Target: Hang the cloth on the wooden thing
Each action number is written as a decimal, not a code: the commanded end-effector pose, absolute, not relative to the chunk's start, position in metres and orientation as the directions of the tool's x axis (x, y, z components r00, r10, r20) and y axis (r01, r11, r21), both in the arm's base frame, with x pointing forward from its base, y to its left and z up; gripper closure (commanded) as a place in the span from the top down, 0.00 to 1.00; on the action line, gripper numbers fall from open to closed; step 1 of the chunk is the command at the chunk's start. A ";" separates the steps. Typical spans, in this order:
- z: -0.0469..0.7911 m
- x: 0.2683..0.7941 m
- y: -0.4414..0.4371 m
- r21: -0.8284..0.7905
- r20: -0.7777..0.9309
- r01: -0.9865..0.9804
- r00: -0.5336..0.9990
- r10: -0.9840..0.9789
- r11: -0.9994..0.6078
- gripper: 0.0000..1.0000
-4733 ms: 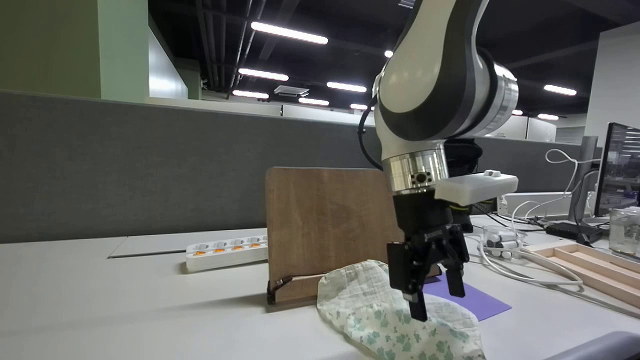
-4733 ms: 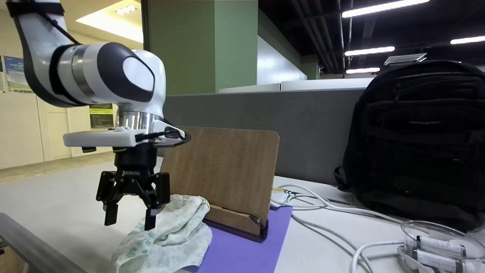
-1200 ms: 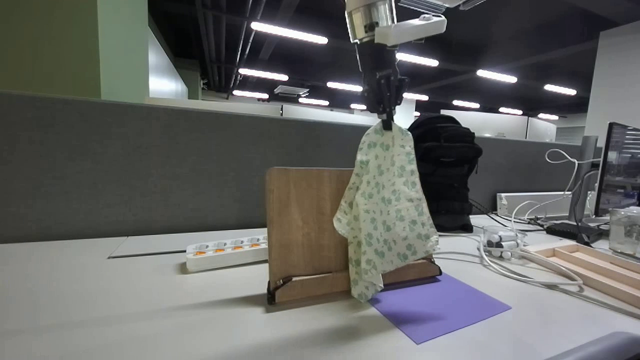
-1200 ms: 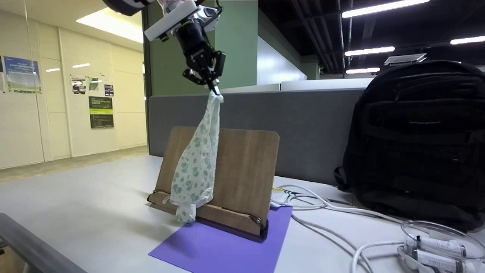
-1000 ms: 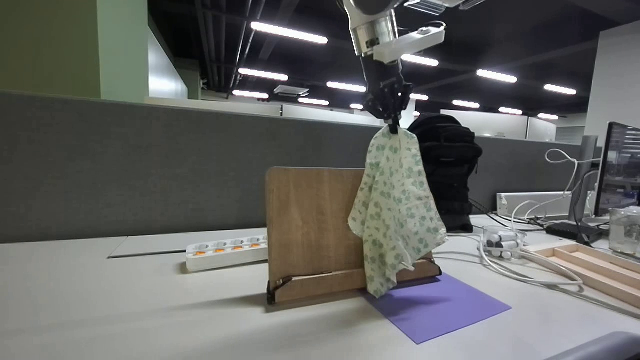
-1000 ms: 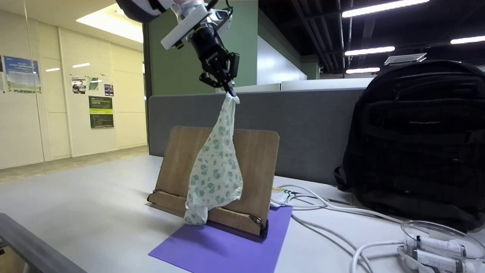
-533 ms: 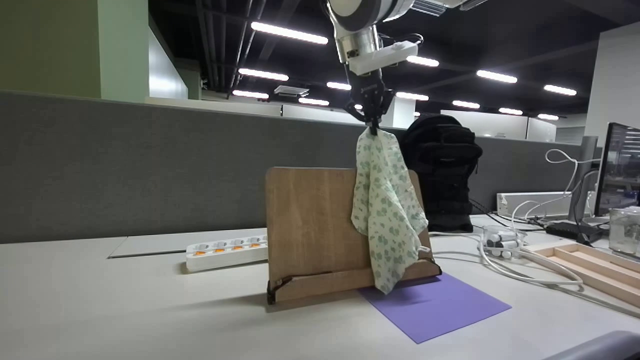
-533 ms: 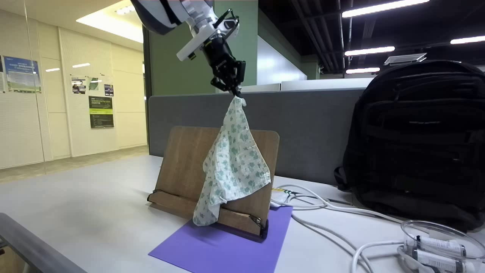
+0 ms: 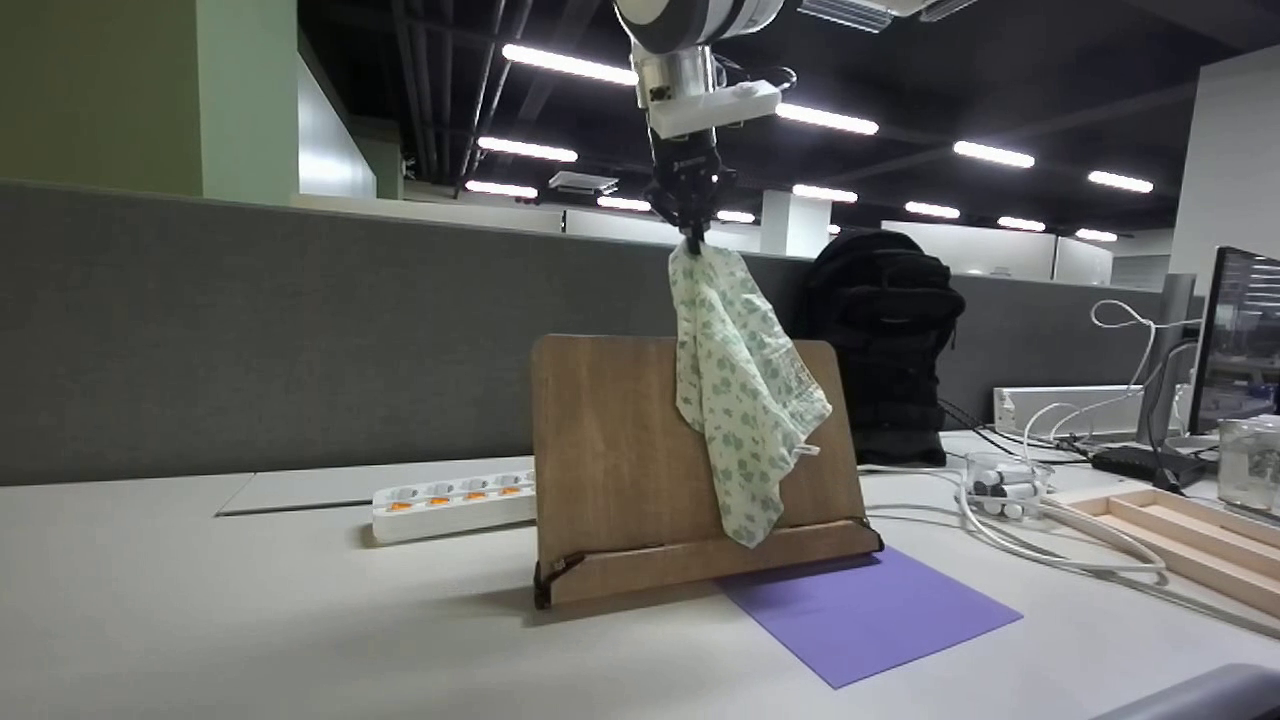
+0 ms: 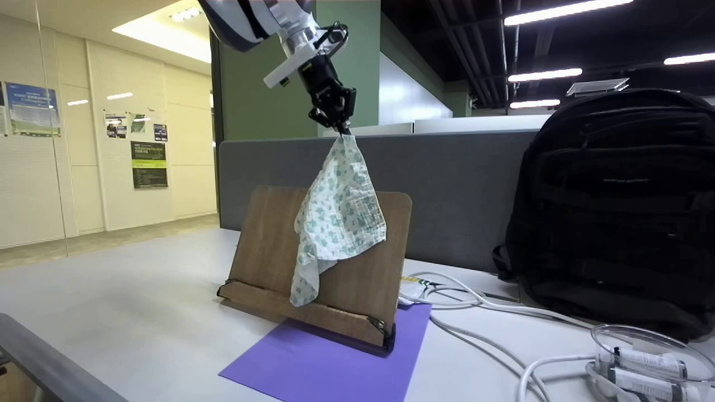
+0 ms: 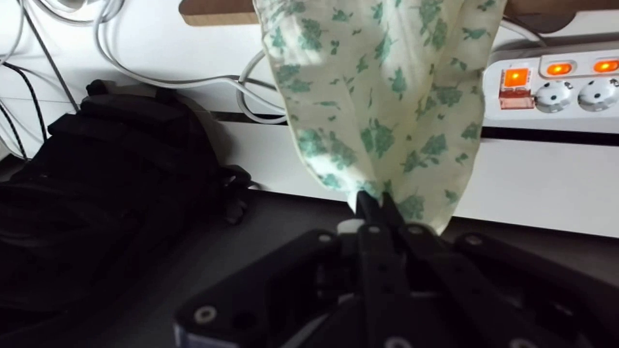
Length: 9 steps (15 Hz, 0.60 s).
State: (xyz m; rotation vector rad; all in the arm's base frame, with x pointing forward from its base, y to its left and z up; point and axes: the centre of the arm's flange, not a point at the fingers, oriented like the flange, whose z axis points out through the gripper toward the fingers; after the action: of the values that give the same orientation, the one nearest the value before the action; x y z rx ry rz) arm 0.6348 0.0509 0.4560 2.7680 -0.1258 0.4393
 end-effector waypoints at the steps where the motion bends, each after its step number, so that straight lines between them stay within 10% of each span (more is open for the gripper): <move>1: 0.460 0.665 0.054 0.297 0.350 -0.187 0.934 -0.075 -0.936 0.00; 9: 0.425 0.699 0.036 0.304 0.354 -0.293 0.918 -0.178 -0.906 0.00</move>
State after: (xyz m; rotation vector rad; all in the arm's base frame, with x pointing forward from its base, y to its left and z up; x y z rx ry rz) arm 0.6776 0.0374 0.4306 2.7454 -0.2565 0.4510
